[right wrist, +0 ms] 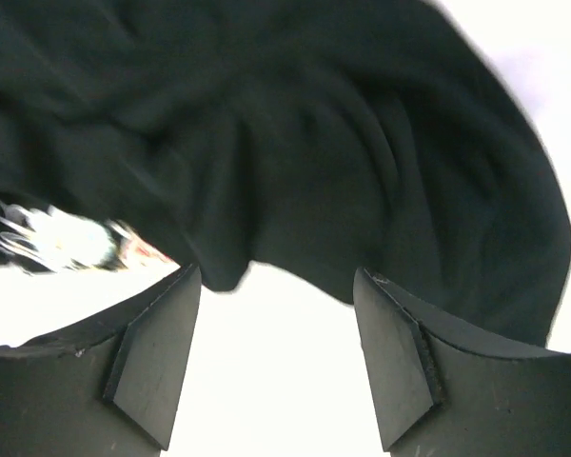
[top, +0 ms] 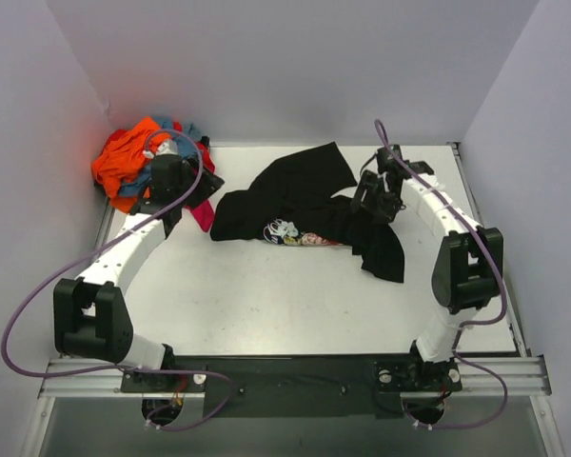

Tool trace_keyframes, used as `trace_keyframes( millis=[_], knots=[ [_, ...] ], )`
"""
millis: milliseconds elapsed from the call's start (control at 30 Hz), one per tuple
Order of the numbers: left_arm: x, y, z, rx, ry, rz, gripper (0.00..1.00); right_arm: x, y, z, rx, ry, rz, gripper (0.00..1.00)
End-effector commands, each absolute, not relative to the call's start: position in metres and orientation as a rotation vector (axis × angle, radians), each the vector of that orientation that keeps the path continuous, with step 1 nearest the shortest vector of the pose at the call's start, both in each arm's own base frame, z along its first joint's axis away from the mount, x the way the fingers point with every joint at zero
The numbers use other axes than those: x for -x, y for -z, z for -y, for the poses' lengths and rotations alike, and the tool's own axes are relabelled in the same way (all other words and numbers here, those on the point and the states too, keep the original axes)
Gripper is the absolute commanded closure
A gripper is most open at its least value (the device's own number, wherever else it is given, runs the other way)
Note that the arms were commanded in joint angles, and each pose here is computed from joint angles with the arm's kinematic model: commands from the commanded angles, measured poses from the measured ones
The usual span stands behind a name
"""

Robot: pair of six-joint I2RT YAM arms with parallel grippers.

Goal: Fold and stack the t-shirts
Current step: Flatten out the tshirt

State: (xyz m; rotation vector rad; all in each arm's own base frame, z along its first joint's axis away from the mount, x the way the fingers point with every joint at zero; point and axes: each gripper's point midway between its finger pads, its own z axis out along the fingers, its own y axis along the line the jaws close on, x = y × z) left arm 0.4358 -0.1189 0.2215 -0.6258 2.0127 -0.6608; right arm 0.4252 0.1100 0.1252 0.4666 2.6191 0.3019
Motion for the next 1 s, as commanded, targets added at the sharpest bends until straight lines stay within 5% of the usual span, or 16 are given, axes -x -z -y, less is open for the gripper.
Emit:
trace_keyframes(
  millis=[0,467,633,733,767,833,967],
  knots=[
    [-0.420,-0.182,0.109,0.648,0.583,-2.069,0.35,-0.364,-0.134,-0.107,-0.393,-0.234,-2.610,0.40],
    [-0.409,-0.068,0.081,0.711,0.391,-2.238,0.29,-0.293,-0.080,-0.087,-0.410,-0.075,-2.574,0.36],
    [-0.426,-0.061,0.093,0.610,0.436,-2.237,0.36,-0.285,-0.071,-0.088,-0.409,-0.093,-2.593,0.37],
    [-0.426,-0.052,0.106,0.582,0.502,-2.275,0.60,-0.285,-0.072,-0.087,-0.409,-0.091,-2.591,0.38],
    [-0.426,-0.053,0.109,0.581,0.522,-2.277,0.82,-0.285,-0.071,-0.087,-0.409,-0.090,-2.592,0.38],
    [-0.425,-0.061,0.110,0.578,0.533,-2.262,1.00,-0.285,-0.069,-0.085,-0.412,-0.071,-2.594,0.38],
    [-0.413,-0.092,0.116,0.557,0.550,-2.217,1.00,-0.284,-0.056,-0.073,-0.480,-0.002,-2.620,0.32]
  ],
)
